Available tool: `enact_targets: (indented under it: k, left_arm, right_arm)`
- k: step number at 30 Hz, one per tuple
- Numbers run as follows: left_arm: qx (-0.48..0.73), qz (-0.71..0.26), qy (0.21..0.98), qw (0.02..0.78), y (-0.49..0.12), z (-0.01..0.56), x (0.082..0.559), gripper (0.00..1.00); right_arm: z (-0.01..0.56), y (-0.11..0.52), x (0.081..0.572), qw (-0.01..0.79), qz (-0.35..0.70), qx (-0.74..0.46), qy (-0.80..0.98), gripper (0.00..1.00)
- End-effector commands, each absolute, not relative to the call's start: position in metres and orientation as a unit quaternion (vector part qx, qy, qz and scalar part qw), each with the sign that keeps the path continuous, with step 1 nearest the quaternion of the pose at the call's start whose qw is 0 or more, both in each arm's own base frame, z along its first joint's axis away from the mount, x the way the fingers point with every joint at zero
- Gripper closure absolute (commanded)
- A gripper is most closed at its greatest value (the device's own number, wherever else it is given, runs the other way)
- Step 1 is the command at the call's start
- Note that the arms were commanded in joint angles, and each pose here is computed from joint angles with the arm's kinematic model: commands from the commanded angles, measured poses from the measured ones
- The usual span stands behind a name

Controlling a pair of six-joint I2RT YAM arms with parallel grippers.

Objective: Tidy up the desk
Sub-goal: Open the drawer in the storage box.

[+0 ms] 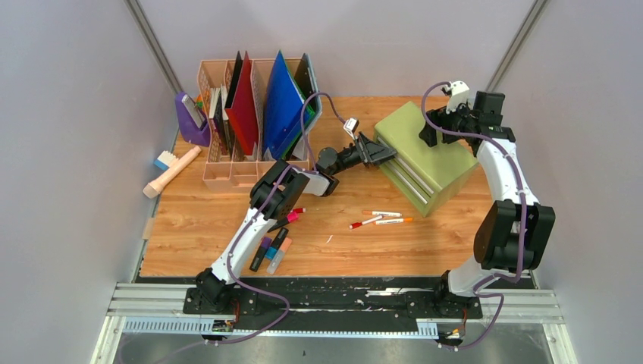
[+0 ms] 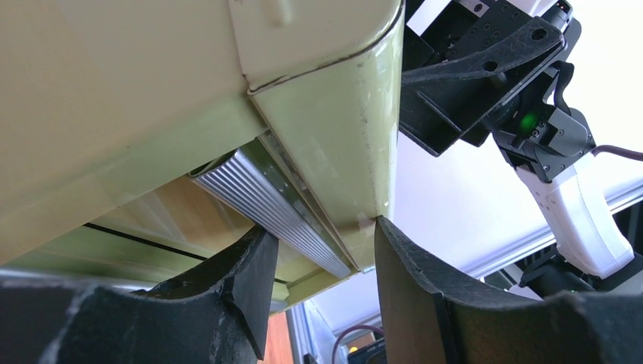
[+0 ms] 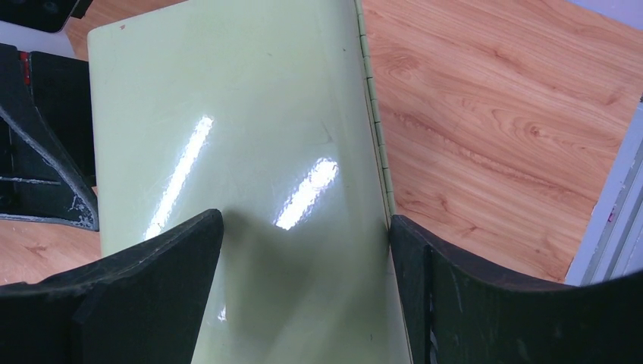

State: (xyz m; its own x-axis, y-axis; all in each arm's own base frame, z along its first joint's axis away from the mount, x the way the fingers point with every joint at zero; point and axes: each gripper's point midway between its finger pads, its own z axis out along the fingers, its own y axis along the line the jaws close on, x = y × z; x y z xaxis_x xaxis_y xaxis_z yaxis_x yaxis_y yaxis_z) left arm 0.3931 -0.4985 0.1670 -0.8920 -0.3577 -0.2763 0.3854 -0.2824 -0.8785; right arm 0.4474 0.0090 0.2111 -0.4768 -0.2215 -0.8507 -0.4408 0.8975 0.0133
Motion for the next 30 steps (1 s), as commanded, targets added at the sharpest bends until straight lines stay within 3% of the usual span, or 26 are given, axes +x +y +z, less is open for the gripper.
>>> enact_targets:
  k: [1, 5, 30]
  left_arm:
    - [-0.004, -0.839, 0.515, 0.176, -0.509, 0.192, 0.367, 0.82]
    - [-0.005, -0.835, 0.522, 0.172, -0.509, 0.186, 0.366, 1.0]
    - [-0.011, -0.753, 0.639, 0.157, -0.503, 0.157, 0.351, 1.0]
  right_arm:
    - [0.181, 0.002, 0.433, 0.431, 0.104, -0.193, 0.876, 0.19]
    - [0.18, 0.002, 0.433, 0.43, 0.103, -0.193, 0.876, 0.19]
    - [0.176, 0.001, 0.43, 0.427, 0.082, -0.205, 0.877, 0.19]
